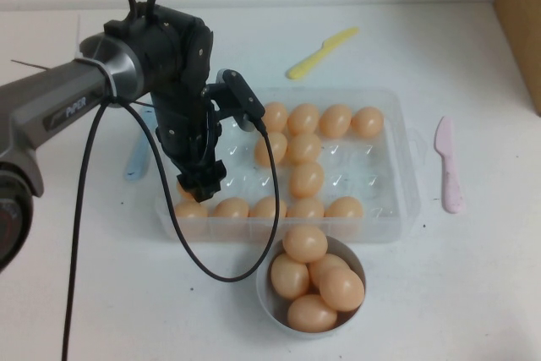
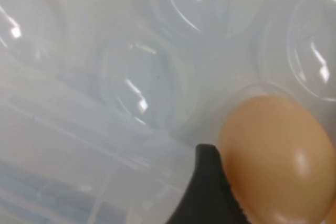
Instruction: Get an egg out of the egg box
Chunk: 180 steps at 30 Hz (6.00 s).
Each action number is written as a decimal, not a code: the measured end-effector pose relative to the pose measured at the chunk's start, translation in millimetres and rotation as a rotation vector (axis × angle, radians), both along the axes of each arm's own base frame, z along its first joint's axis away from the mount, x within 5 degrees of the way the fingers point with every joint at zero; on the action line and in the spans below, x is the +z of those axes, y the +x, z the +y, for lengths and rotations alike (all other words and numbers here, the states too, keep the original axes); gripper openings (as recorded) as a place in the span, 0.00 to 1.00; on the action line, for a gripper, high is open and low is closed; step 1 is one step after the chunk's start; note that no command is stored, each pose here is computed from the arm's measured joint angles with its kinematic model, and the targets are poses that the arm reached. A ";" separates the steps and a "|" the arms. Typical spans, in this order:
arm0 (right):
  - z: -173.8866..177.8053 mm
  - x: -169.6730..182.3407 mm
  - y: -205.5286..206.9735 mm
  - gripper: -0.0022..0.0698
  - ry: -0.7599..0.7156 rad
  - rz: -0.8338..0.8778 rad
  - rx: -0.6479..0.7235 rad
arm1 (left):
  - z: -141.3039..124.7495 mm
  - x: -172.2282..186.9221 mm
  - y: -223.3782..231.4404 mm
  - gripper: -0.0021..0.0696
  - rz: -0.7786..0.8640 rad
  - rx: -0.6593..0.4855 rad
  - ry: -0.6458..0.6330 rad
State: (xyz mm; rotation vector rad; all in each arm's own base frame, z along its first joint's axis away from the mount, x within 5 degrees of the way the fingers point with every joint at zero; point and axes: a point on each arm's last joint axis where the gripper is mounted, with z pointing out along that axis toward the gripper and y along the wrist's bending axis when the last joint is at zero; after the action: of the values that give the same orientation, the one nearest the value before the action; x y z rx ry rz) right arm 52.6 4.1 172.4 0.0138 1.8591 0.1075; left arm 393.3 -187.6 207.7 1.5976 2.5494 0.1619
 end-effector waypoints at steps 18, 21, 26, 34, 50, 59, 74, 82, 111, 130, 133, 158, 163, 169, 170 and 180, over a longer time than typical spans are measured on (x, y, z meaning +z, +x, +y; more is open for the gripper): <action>0.0 0.0 0.0 0.01 0.000 0.000 0.000 | -0.4 -1.2 0.7 0.50 0.000 0.000 0.000; 0.0 0.0 0.0 0.01 0.000 0.000 0.000 | -0.4 -1.2 0.7 0.50 0.000 0.009 -0.002; 0.0 0.0 0.0 0.01 0.000 0.000 0.000 | -0.1 1.8 0.2 0.49 -0.008 0.035 -0.010; 0.0 0.0 0.0 0.01 0.000 0.000 0.000 | 4.4 40.6 -7.8 0.49 -0.097 0.091 -0.052; 0.0 0.0 0.0 0.01 0.000 0.000 0.000 | -36.6 115.5 -102.4 0.49 -0.159 0.035 -0.136; 0.0 0.0 0.0 0.01 0.000 0.000 0.000 | -39.9 92.3 -172.2 0.49 -0.149 -0.067 -0.210; 0.0 0.0 0.0 0.01 0.000 0.000 0.000 | -58.3 70.1 -193.4 0.49 -0.177 -0.095 -0.410; 0.0 0.0 0.0 0.01 0.000 0.000 0.000 | -65.2 53.8 -188.4 0.49 -0.151 -0.105 -0.376; 0.0 0.0 0.0 0.01 0.000 0.000 0.000 | -63.5 32.1 -179.9 0.60 -0.129 -0.077 -0.355; 0.0 0.0 0.0 0.01 0.002 0.000 -0.001 | -44.9 78.3 -183.1 0.37 -0.313 -0.035 -0.432; 0.0 0.0 0.0 0.01 0.002 0.000 -0.001 | -27.0 105.7 -183.3 0.15 -0.427 0.003 -0.476; 0.0 0.0 0.0 0.01 0.002 0.000 -0.001 | 83.1 141.9 -279.8 0.03 -0.666 0.189 -0.963; 0.0 0.0 0.0 0.01 0.002 0.000 -0.001 | 96.5 139.4 -286.8 0.03 -0.695 0.189 -0.897; 0.0 0.0 0.0 0.01 0.002 0.000 -0.001 | 115.8 135.3 -295.7 0.03 -0.680 0.267 -0.802; 0.0 0.0 0.0 0.01 0.002 0.000 -0.001 | 119.3 134.4 -297.9 0.03 -0.667 0.297 -0.796; 0.0 -0.1 0.0 0.01 0.002 0.001 -0.001 | 134.9 88.8 -303.1 0.03 -0.717 0.376 -0.833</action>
State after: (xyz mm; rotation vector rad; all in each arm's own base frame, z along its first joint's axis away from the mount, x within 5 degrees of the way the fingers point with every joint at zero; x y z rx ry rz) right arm 52.6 4.1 172.4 0.0160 1.8599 0.1091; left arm 90.1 -52.6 296.5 0.5922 1.9006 -0.2304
